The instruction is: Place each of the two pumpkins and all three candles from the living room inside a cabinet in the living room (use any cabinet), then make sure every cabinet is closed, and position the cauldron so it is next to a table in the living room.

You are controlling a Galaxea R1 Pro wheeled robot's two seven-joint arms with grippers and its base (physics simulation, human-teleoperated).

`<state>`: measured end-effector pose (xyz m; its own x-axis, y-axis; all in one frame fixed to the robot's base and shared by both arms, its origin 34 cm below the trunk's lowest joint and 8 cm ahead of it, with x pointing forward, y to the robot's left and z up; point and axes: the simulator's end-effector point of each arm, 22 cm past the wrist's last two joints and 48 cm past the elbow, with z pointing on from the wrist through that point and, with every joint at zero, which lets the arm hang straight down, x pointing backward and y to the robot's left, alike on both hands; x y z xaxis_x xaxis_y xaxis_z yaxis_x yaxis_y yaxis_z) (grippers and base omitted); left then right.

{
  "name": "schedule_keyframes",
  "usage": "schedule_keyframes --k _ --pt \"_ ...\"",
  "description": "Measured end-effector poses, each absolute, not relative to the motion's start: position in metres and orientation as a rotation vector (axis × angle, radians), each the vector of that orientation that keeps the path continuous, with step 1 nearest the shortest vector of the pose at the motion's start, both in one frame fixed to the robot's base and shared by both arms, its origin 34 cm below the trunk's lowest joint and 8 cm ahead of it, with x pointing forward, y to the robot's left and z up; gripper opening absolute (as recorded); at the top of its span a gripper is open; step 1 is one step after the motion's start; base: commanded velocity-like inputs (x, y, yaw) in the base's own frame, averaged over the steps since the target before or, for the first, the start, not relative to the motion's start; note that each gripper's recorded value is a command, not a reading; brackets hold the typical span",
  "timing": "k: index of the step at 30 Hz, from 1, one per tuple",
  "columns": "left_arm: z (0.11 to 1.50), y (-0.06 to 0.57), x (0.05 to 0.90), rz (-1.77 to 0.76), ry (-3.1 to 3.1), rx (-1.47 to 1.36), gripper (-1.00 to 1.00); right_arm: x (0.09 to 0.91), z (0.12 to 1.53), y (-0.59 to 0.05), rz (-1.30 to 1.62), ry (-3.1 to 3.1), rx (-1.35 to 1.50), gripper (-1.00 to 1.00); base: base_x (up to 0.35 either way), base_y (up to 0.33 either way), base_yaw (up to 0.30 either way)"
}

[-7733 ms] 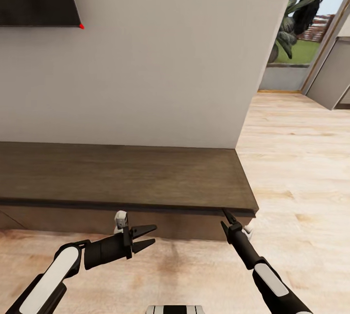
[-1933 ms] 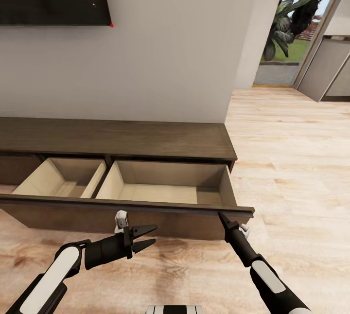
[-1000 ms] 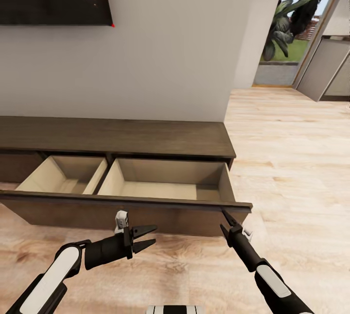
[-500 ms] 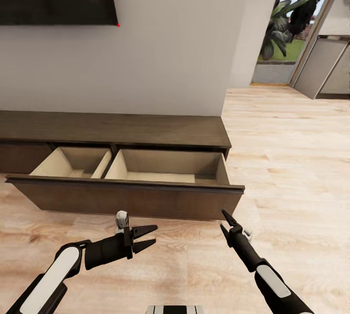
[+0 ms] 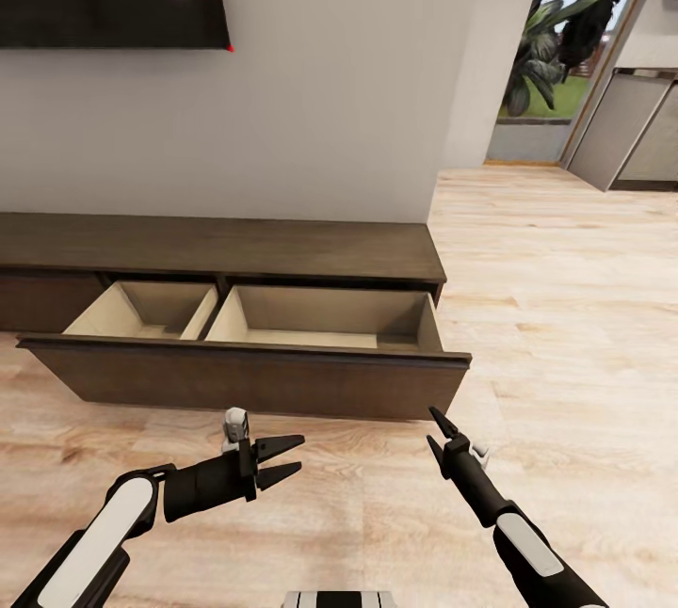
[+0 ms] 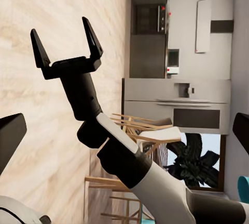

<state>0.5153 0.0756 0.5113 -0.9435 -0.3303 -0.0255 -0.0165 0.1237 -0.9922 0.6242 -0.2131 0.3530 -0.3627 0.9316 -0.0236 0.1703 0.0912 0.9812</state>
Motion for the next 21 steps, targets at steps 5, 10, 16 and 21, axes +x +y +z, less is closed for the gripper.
schedule_keyframes --k 5,10,16,21 --pt "0.517 0.076 0.515 -1.899 2.154 -0.332 1.00 0.626 0.360 -0.212 1.345 1.643 1.090 1.00 0.000 0.000 0.000" --pt "0.516 0.077 0.516 -1.897 2.154 -0.337 1.00 0.626 0.362 -0.209 1.358 1.647 1.087 1.00 0.000 0.000 0.000" --pt "0.525 0.071 0.517 -1.913 2.129 -0.329 1.00 0.628 0.372 -0.205 1.387 1.639 1.068 1.00 0.000 0.000 0.000" --pt "0.534 0.069 0.516 -1.912 2.117 -0.310 1.00 0.627 0.382 -0.198 1.428 1.641 1.056 1.00 0.000 0.000 0.000"
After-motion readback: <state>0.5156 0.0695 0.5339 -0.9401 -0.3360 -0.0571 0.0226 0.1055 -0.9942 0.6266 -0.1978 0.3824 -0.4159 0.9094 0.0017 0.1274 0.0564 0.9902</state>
